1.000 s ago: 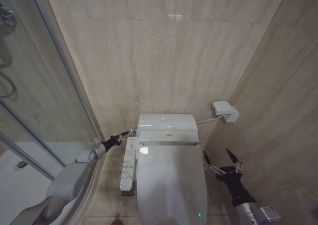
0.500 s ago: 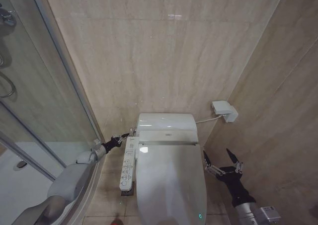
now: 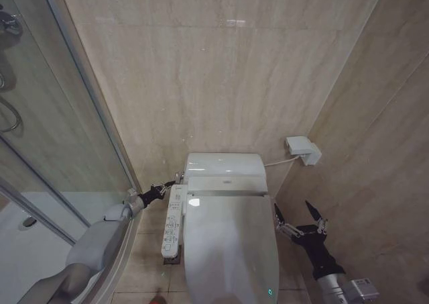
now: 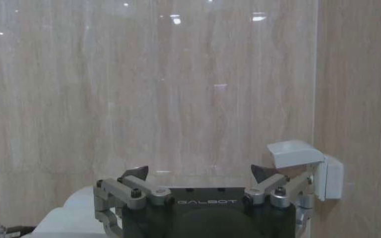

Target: Open the toilet lid, clean the toilet bowl with a toilet brush, close the toilet lid, and flush.

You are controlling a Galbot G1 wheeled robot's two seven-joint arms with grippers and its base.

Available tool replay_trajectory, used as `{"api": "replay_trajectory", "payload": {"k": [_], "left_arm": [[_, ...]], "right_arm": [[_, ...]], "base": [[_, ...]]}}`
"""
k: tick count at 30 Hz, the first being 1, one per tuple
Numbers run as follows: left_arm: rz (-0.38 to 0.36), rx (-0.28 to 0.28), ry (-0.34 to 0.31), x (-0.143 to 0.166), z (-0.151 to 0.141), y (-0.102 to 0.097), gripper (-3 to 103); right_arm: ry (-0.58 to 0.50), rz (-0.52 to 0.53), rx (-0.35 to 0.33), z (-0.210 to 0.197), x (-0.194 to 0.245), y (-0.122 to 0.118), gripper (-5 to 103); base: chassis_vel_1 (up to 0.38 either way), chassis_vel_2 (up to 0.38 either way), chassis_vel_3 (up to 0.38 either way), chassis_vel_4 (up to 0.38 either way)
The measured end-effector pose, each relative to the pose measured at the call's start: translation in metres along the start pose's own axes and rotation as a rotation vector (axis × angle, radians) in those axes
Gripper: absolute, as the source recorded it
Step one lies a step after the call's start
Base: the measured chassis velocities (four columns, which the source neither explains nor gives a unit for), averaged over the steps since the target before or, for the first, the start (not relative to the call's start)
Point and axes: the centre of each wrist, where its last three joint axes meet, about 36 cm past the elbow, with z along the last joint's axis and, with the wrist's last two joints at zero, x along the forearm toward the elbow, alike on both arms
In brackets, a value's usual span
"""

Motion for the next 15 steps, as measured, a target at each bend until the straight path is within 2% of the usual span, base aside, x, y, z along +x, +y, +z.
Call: {"api": "replay_trajectory", "payload": {"k": [15], "left_arm": [[-0.018,-0.005,-0.016,-0.013,-0.004,0.000,0]], "right_arm": [[0.000,0.000,0.000,0.000,0.000,0.000,100]], "base": [[0.000,0.000,0.000,0.000]]}}
